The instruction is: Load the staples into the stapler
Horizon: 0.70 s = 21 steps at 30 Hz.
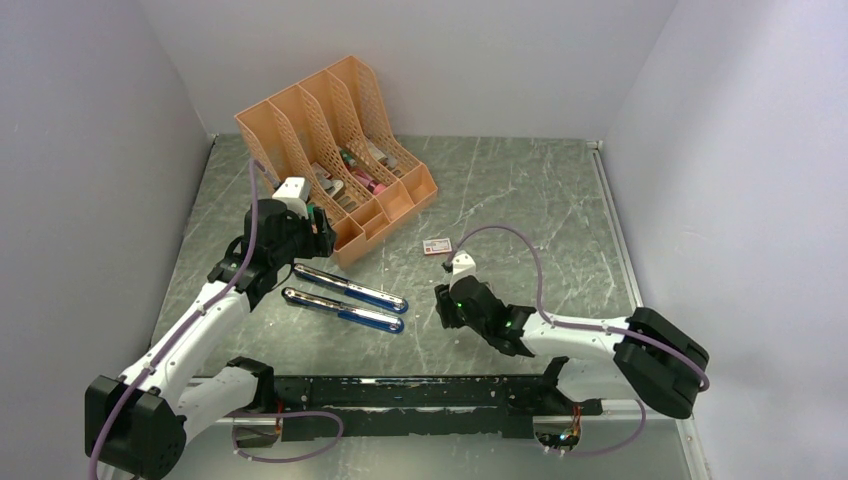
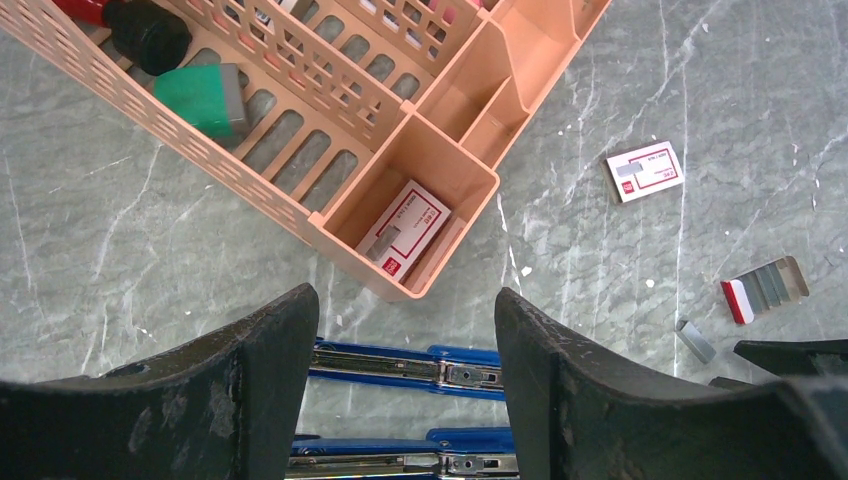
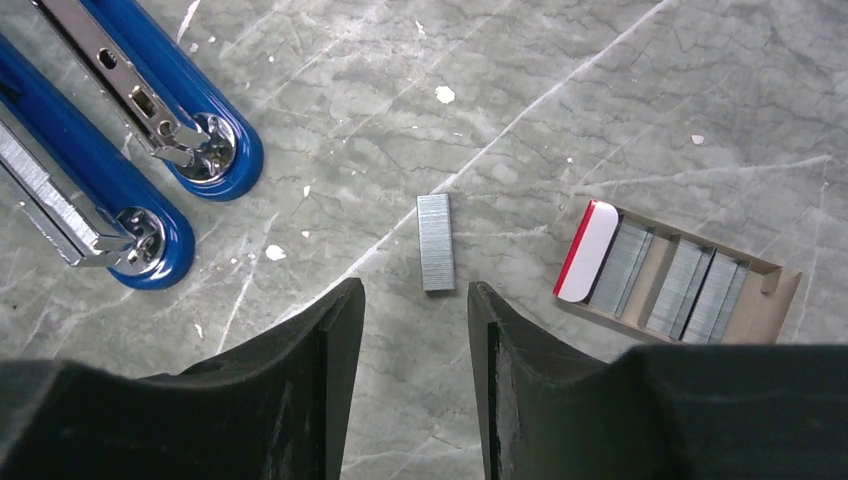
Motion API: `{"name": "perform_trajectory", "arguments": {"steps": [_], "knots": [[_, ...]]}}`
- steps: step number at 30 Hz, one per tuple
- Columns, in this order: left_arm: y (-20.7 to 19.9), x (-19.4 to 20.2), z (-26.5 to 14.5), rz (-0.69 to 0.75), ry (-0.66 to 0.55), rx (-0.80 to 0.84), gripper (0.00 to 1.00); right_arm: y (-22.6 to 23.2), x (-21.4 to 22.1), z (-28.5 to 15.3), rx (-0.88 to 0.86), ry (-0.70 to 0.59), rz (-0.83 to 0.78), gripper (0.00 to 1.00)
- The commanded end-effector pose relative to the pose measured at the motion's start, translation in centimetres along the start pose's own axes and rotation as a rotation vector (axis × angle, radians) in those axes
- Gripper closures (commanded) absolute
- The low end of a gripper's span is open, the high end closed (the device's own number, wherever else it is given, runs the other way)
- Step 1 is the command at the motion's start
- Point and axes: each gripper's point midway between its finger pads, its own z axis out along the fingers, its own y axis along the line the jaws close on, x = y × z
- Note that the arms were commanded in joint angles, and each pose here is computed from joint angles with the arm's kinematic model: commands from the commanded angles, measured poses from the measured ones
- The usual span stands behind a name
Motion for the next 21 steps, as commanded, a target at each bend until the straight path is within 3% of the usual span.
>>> {"name": "perform_trajectory", "arguments": {"steps": [1, 21], "knots": [[-0.4, -1.8, 0.0, 0.001, -0.053, 0.024, 0.30, -0.1, -0.6, 0.5, 0.007, -0.058, 0.037, 0.54], [-0.5, -1.8, 0.0, 0.001, -0.051, 0.027, 0.30, -0.7, 1.7, 2.0, 0.093, 0.015, -0.007, 0.61]]}}
